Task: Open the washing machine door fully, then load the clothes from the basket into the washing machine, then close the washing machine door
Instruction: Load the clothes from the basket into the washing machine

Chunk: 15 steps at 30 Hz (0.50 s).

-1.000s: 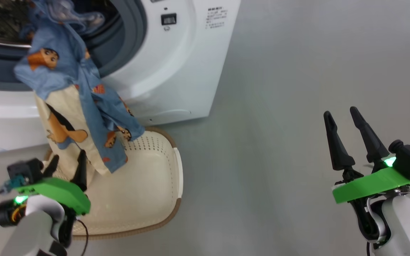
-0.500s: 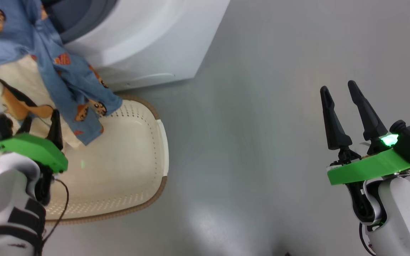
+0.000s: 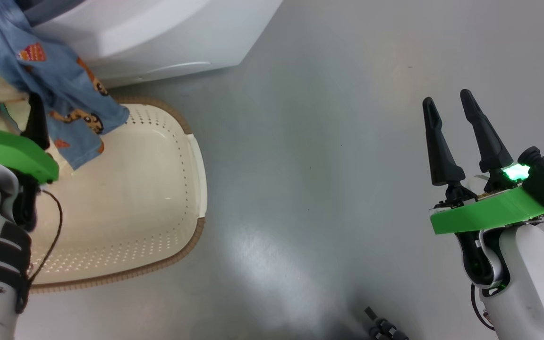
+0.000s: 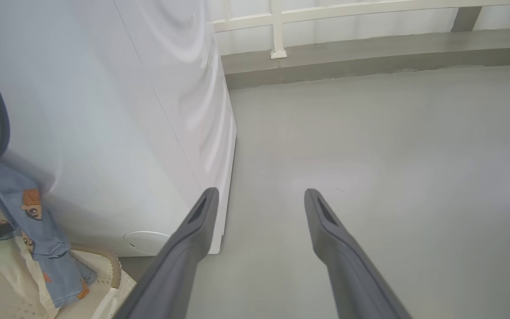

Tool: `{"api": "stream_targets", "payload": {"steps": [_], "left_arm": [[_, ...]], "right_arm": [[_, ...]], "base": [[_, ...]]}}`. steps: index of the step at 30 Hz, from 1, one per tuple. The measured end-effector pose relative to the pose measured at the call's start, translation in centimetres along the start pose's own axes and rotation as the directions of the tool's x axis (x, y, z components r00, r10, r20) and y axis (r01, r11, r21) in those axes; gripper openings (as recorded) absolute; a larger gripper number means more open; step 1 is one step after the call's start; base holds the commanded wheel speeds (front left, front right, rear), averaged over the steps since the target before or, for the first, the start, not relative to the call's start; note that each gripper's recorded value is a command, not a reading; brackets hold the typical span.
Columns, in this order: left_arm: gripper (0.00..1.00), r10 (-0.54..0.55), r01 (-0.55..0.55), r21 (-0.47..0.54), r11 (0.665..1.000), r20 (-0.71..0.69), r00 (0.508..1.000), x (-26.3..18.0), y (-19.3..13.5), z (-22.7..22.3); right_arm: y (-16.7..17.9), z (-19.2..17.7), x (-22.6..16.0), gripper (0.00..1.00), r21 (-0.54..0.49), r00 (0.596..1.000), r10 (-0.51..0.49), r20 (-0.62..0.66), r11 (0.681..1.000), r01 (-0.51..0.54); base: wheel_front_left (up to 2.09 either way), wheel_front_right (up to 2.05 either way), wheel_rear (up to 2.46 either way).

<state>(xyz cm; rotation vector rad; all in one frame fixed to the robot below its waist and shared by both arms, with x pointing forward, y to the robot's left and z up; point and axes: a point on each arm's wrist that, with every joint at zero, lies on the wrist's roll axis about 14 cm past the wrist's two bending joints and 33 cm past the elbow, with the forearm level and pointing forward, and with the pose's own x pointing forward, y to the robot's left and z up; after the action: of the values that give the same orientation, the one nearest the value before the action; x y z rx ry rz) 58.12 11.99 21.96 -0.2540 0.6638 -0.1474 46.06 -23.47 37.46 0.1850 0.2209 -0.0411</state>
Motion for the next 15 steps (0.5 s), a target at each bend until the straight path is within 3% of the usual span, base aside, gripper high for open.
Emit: {"api": "stream_targets", "payload": {"steps": [5,6,7,8,15], "left_arm": [[1.0,-0.001,0.001,0.007,1.0,0.026,1.0,0.8,-0.1,0.5],[0.78,0.003,-0.003,0.007,1.0,0.033,0.999,0.8,0.0,0.5],[0.44,0.007,-0.007,0.007,1.0,0.038,0.999,0.8,0.0,0.6],[0.0,0.008,-0.008,0.002,1.0,0.046,0.999,0.7,0.1,0.6],[0.0,0.007,-0.006,-0.004,1.0,0.084,0.996,-0.2,-0.1,1.5]], "right_arm": [[-0.3,-0.6,0.1,1.0,-0.003,1.0,-0.008,-0.014,1.0,0.008],[-0.4,-0.6,0.1,1.0,-0.003,1.0,-0.009,-0.015,1.0,0.009],[-0.4,-0.7,0.1,1.0,-0.004,1.0,-0.01,-0.015,1.0,0.01],[-0.4,-0.7,0.1,1.0,-0.004,1.0,-0.009,-0.015,1.0,0.009],[0.2,0.2,0.6,1.0,-0.001,1.0,0.007,0.01,1.0,-0.007]], "base": [[0.0,0.0,0.0],[0.0,0.0,0.0],[0.0,0.0,0.0],[0.0,0.0,0.0],[0.0,0.0,0.0]]}}
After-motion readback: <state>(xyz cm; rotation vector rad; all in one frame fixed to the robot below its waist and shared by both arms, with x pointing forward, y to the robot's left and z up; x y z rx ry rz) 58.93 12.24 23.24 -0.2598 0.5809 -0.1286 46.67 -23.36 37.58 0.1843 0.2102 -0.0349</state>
